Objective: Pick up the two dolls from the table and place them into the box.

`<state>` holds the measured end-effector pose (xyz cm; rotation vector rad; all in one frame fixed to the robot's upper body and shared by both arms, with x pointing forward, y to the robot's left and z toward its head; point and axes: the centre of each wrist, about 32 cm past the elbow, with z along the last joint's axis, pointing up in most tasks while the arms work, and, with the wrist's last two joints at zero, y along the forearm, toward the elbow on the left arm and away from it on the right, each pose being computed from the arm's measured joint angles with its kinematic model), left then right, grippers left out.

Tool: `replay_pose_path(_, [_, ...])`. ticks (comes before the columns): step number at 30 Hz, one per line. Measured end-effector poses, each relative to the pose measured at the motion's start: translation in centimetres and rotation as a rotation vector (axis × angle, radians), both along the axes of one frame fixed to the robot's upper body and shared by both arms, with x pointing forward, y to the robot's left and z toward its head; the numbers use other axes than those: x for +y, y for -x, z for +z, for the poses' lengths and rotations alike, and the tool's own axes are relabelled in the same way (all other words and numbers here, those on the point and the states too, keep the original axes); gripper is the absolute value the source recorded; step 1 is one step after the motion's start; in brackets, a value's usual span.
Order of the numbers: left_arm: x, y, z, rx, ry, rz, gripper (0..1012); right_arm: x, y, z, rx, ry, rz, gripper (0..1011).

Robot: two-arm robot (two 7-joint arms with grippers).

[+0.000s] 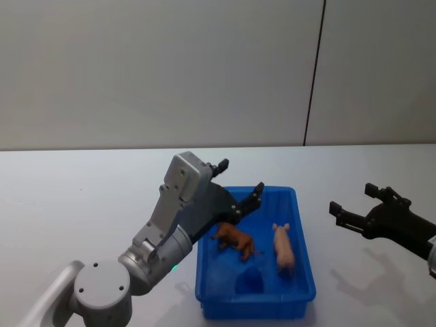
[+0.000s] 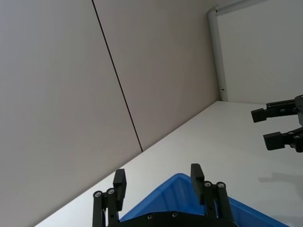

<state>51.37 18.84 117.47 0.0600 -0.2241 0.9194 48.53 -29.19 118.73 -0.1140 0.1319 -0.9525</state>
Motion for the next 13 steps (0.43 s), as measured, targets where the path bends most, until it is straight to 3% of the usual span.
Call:
replay_pose_path(2, [0.13,-0.03,0.15,-0.015,0.0,0.009,927,0.0,0.0,0.0,0.0,0.0,0.0,1001])
replay_pose_path(7, [0.31,-0.06,0.38,-0.036,0.001,0.02,1001,0.0,0.0,0.0,0.0,0.0,0.0,1001])
replay_pose_path(13, [0.45,-0.09,0.57,-0.052,0.001,0.028,1001,0.0,0.0,0.0,0.0,0.0,0.0,1001])
